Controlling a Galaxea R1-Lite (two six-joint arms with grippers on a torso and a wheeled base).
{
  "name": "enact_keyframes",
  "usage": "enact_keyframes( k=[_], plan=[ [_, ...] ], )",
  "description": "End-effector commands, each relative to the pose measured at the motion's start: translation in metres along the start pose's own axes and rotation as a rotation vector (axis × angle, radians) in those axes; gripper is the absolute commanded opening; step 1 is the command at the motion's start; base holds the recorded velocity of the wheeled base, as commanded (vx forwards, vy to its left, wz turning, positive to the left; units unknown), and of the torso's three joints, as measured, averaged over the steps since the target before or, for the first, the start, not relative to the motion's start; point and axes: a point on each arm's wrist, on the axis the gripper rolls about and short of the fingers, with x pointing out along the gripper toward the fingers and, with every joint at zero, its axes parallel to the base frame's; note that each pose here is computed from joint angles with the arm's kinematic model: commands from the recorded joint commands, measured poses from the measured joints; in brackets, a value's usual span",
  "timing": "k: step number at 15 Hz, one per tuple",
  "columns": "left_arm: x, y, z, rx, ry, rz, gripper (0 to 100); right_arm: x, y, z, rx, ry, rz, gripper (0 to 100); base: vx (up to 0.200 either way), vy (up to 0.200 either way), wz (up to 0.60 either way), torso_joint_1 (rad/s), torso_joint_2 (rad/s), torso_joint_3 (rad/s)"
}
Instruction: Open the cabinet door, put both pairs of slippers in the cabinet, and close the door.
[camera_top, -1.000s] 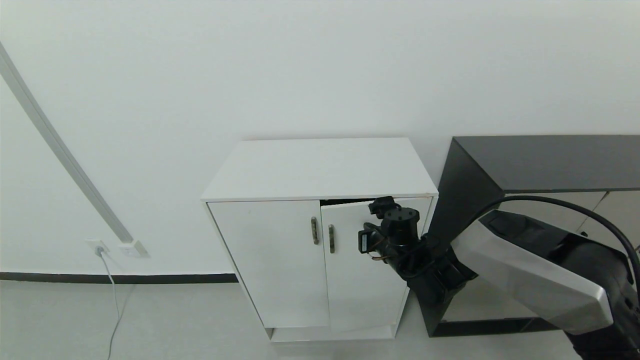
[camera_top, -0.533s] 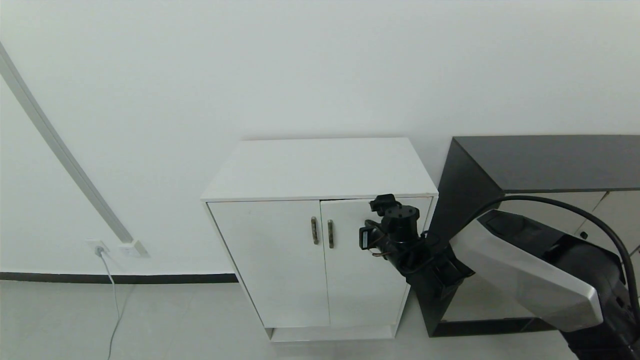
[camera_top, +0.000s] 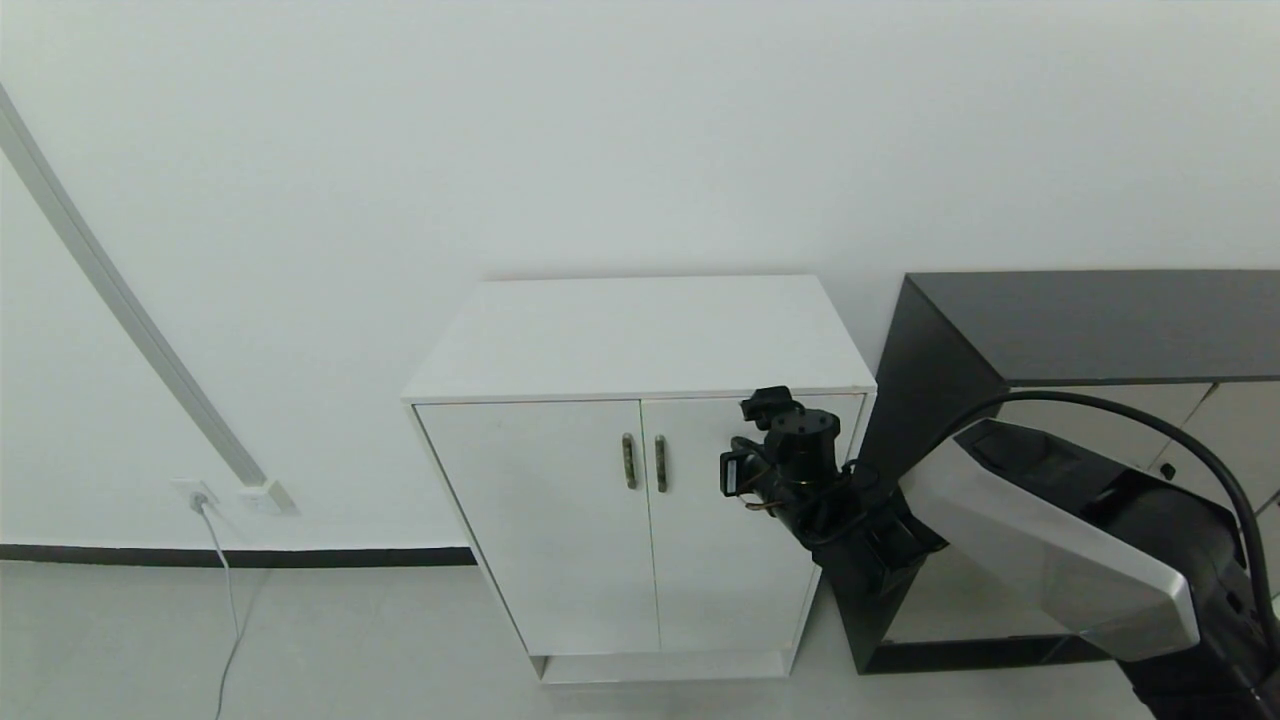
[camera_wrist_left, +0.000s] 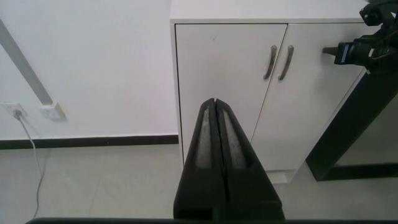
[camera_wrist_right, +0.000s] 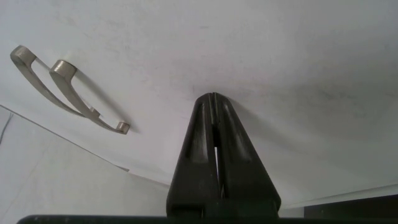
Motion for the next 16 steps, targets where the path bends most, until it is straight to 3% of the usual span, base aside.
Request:
enact_keyframes(
  k=[1, 16],
  plan=[
    [0.0, 0.0, 0.0002, -0.001, 0.001, 0.001, 0, 0.0001, -0.0004, 0.0001, 0.0, -0.001, -0.001, 0, 0.0, 0.0, 0.0, 0.0, 0.0, 0.0],
    [0.0, 0.0, 0.0002, -0.001, 0.001, -0.001, 0, 0.0014, -0.0016, 0.0009, -0.019, -0.009, -0.005, 0, 0.0, 0.0, 0.0, 0.0, 0.0, 0.0]
  ],
)
